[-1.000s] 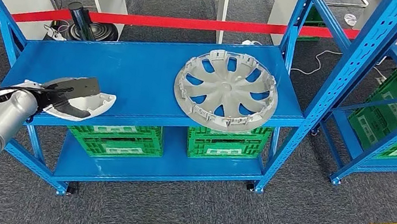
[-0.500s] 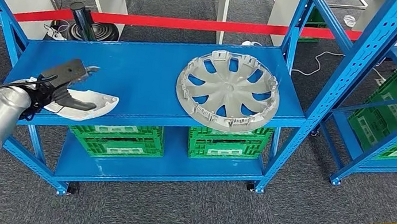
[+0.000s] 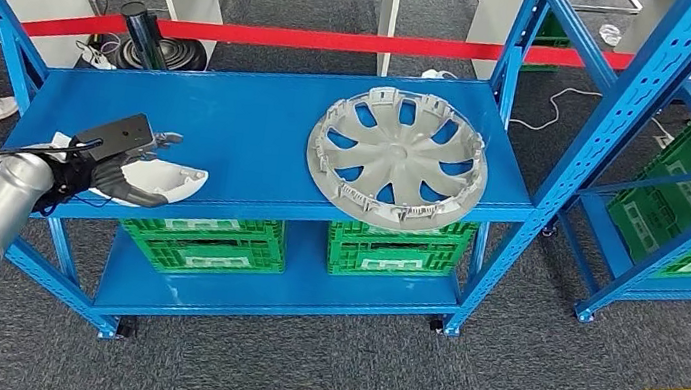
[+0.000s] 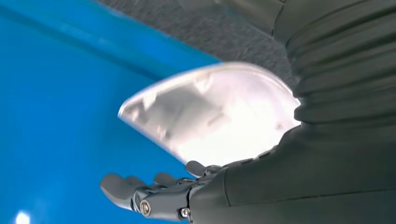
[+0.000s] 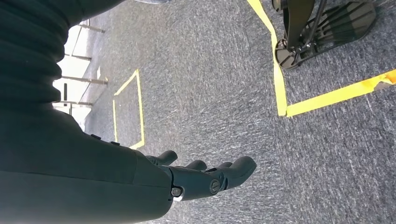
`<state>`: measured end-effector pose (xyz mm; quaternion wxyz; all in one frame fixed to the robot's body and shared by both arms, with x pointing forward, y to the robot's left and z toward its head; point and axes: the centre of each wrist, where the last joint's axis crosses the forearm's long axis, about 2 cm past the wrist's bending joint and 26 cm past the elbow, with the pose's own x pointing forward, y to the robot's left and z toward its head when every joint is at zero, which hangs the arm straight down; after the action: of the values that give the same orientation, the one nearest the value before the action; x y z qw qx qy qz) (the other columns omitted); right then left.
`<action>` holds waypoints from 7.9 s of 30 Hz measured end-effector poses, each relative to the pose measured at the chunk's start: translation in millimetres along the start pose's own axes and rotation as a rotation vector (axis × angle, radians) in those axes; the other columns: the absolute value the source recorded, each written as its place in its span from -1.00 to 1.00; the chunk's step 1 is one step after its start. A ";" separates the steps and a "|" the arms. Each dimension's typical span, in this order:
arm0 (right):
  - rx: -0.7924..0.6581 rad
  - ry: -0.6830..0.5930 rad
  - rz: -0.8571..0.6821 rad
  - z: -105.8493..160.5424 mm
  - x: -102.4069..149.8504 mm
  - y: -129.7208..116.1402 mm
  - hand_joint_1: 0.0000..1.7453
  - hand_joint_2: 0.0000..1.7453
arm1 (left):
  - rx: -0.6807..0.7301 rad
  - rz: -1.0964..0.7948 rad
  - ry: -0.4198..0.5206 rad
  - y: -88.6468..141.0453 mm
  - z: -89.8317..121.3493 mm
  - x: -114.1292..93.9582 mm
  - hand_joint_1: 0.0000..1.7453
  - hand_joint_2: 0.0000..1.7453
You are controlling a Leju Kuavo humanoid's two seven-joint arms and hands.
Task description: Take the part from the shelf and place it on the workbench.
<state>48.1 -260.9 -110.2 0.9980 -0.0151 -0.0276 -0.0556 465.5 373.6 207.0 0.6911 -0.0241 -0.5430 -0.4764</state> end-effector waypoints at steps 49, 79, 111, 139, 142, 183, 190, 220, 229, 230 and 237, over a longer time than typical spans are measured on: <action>-0.016 0.007 0.040 -0.3 -0.9 -2.7 -1.00 1.00 | 0.148 -0.571 0.243 -52.3 -20.8 -23.1 1.00 1.00; -0.009 -0.012 0.044 -0.3 -1.0 -2.4 -1.00 1.00 | 0.204 -0.327 -0.099 -62.1 -29.1 -15.7 1.00 1.00; -0.032 0.000 -0.077 -0.3 -5.6 -1.2 -1.00 1.00 | 0.448 0.206 -0.986 -123.9 -1.9 121.2 1.00 1.00; -0.025 0.000 -0.038 -0.5 -7.6 -1.9 -1.00 1.00 | 0.593 0.068 -0.970 -207.3 60.0 83.7 1.00 1.00; -0.024 -0.001 -0.038 -0.5 -7.3 -1.7 -1.00 1.00 | 0.598 0.063 -0.978 -205.3 61.6 84.2 1.00 1.00; 0.001 -0.015 -0.052 0.2 -7.6 5.3 -1.00 1.00 | 0.484 0.203 -0.983 -196.3 52.8 74.4 1.00 1.00; 0.003 -0.011 -0.055 0.4 -4.5 5.9 -1.00 1.00 | 0.472 0.228 -0.987 -192.7 50.9 74.9 1.00 1.00; 0.066 -0.035 -0.065 0.8 -4.8 10.7 -1.00 1.00 | 0.530 0.232 -0.923 -206.9 85.1 44.8 1.00 1.00; 0.093 -0.032 -0.063 0.8 -6.5 11.4 -1.00 1.00 | 0.532 0.222 -0.896 -216.6 99.6 39.4 1.00 1.00; 0.099 -0.035 -0.063 0.8 -6.4 11.5 -1.00 1.00 | 0.532 0.220 -0.895 -216.5 100.0 40.0 1.00 1.00; 0.111 -0.045 -0.071 0.6 -7.0 9.6 -1.00 1.00 | 0.537 0.211 -0.913 -213.7 101.3 44.4 1.00 1.00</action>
<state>42.1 -250.6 -110.2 0.9938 0.0402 -0.0536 -0.0890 243.6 284.9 179.5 0.4109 -0.1054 -0.8854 -0.1900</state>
